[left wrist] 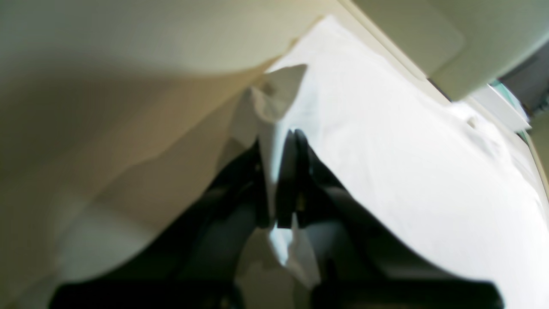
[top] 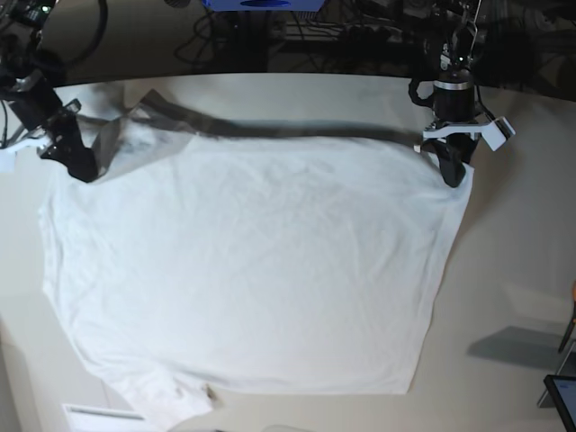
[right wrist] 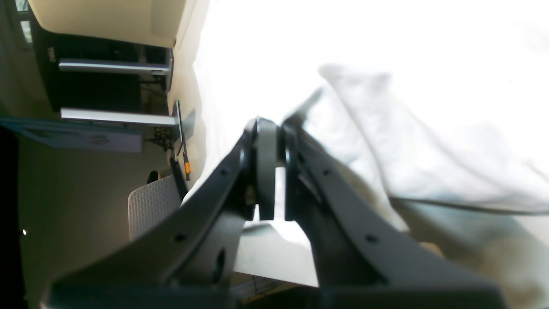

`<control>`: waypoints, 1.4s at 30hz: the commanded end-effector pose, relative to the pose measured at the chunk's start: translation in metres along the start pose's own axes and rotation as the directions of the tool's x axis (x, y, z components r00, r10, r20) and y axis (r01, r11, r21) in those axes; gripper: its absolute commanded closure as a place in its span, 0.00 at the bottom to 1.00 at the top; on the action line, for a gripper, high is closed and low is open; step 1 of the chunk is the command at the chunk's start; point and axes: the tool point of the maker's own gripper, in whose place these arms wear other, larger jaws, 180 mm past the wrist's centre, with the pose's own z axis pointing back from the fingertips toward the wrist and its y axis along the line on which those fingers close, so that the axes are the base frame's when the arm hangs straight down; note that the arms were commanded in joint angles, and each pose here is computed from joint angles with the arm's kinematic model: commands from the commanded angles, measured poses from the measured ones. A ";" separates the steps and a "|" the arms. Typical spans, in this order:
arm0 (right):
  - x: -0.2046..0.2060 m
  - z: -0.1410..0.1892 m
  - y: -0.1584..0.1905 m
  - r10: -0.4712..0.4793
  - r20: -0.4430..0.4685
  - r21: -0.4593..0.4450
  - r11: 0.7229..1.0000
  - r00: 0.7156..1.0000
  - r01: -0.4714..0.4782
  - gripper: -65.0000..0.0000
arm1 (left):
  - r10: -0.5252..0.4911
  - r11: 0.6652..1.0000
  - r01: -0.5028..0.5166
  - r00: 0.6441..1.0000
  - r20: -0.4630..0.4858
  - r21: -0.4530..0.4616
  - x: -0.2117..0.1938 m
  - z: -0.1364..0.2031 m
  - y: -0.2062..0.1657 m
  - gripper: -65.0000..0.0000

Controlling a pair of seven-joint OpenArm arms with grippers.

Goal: Fold the T-shirt properly
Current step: 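Lift the gripped shirt edge with both grippers off the table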

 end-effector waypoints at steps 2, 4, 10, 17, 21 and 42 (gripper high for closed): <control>0.016 -0.007 0.014 0.055 0.034 0.029 0.998 0.998 -0.056 1.00 | 0.000 1.000 0.001 1.000 0.021 -0.027 0.010 -0.008 -0.009 1.00; 0.020 -0.012 0.010 0.069 0.039 0.009 0.998 0.997 -0.069 1.00 | 0.034 0.999 -0.034 0.999 0.007 -0.027 0.004 -0.012 -0.016 1.00; 0.029 -0.030 0.003 0.022 0.025 0.023 0.999 0.999 -0.022 1.00 | 0.098 0.992 -0.097 0.995 -0.010 0.079 0.006 -0.023 -0.003 1.00; 0.049 -0.051 0.002 -0.010 0.043 0.039 0.999 0.999 0.009 1.00 | 0.127 0.988 -0.126 0.992 -0.004 0.094 0.028 -0.042 0.000 1.00; 0.058 -0.063 0.002 -0.040 0.053 0.056 0.998 0.998 0.037 1.00 | 0.139 0.987 -0.139 0.990 0.006 0.085 0.038 -0.053 -0.004 1.00; 0.085 -0.101 0.002 -0.053 0.068 0.032 0.998 0.996 0.051 1.00 | 0.214 0.970 -0.209 0.977 -0.029 0.121 0.020 -0.094 -0.006 1.00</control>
